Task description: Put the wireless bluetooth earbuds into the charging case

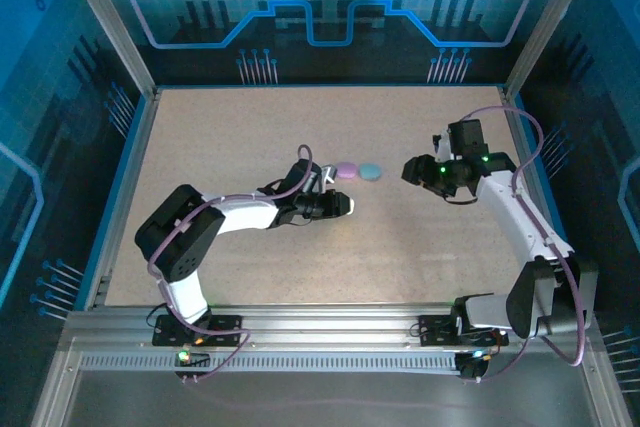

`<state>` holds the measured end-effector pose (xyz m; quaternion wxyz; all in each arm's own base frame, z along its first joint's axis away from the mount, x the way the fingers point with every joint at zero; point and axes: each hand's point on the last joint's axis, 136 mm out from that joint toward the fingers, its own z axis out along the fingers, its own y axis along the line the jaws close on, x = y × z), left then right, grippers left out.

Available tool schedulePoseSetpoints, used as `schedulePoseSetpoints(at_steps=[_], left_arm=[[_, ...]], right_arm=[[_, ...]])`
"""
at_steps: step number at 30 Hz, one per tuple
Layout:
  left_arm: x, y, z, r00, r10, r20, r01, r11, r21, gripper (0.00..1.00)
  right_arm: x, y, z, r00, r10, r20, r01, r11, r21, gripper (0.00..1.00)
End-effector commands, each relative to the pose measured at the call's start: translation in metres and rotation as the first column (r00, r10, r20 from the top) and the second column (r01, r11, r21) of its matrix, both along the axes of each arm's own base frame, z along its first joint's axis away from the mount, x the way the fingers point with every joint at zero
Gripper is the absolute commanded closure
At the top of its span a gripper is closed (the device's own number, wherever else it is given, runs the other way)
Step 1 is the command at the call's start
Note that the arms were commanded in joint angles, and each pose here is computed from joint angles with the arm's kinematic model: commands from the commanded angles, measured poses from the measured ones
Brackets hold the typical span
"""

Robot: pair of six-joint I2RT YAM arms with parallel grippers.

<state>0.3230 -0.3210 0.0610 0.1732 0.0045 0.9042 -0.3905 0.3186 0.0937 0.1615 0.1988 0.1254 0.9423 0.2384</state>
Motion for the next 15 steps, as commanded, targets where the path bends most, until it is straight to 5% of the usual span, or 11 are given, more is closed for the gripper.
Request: schedulePoseSetpoints(at_steps=[1,12,15], left_arm=[[-0.005,0.011,-0.016,0.990,0.044,-0.134,-0.037,0.998,0.052,0.69],[-0.003,0.030,-0.041,0.966,0.092,-0.241,-0.056,0.987,0.150,0.64],[-0.001,0.041,-0.038,0.970,0.116,-0.212,-0.075,0.979,0.192,0.48]], right_arm=[[0.002,-0.008,-0.005,0.999,-0.038,0.001,0.038,0.999,-0.017,0.44],[0.005,-0.023,-0.011,0.996,-0.088,0.002,0.088,0.993,-0.083,0.44],[0.007,-0.033,-0.009,0.993,-0.113,0.019,0.115,0.985,-0.130,0.43]])
